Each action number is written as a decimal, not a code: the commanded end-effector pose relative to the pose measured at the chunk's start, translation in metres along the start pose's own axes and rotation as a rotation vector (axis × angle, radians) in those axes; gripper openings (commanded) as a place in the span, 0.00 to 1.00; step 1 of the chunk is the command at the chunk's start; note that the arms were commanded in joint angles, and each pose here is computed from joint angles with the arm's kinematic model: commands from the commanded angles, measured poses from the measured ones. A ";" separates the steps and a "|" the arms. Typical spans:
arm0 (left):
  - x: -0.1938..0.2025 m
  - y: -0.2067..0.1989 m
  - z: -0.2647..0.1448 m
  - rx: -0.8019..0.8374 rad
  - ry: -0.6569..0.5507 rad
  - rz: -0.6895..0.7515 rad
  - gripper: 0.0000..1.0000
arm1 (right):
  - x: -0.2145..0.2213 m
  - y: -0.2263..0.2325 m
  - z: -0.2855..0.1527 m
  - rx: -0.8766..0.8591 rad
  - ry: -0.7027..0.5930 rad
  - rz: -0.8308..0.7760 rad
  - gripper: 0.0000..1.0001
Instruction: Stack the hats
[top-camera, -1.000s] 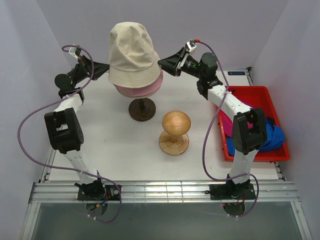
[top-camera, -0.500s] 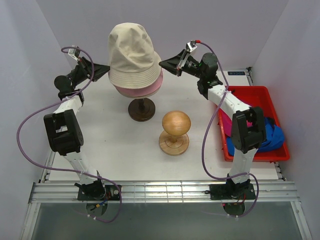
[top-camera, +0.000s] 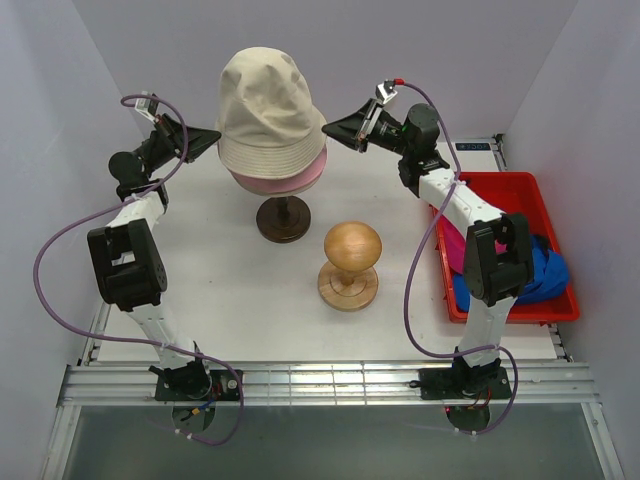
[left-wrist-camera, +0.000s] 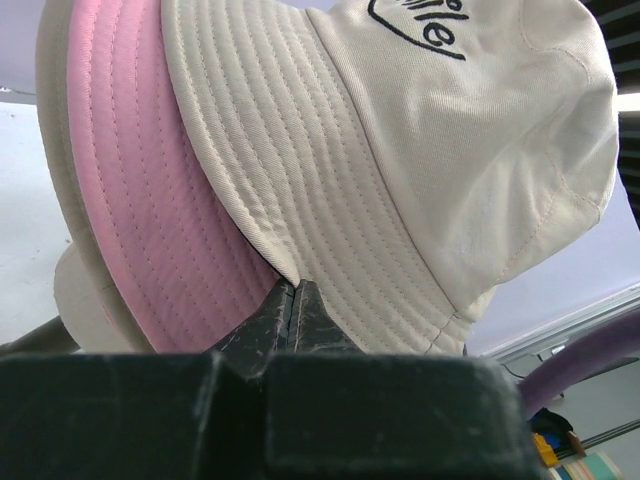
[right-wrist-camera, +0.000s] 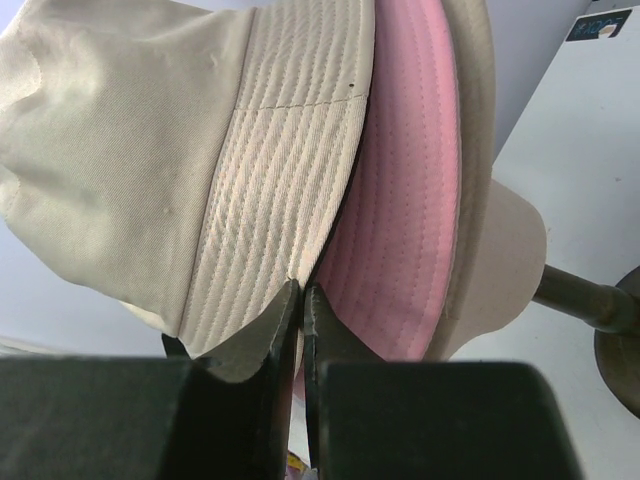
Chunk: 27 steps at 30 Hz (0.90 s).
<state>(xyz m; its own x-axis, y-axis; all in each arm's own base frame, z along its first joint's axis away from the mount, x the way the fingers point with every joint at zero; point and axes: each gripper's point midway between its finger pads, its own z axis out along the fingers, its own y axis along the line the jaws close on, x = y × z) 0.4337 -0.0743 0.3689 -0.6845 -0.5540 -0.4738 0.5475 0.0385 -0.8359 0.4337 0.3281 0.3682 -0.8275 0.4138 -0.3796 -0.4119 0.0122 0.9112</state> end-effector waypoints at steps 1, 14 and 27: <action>0.009 -0.026 -0.006 0.054 0.024 0.237 0.00 | -0.007 -0.013 -0.002 0.045 0.013 -0.062 0.08; 0.010 -0.004 -0.018 0.017 0.023 0.241 0.00 | -0.013 -0.035 -0.003 0.127 0.024 -0.143 0.08; 0.015 0.010 -0.020 0.016 0.078 0.265 0.00 | -0.020 -0.013 0.000 0.105 0.031 -0.211 0.08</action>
<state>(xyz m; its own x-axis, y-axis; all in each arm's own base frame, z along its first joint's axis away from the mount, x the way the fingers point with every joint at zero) 0.4354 -0.0661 0.3559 -0.6466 -0.5570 -0.5212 0.5792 0.0862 -0.8106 0.4432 0.3306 0.3616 -0.7703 0.3531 -0.5309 -0.5121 0.1536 0.8451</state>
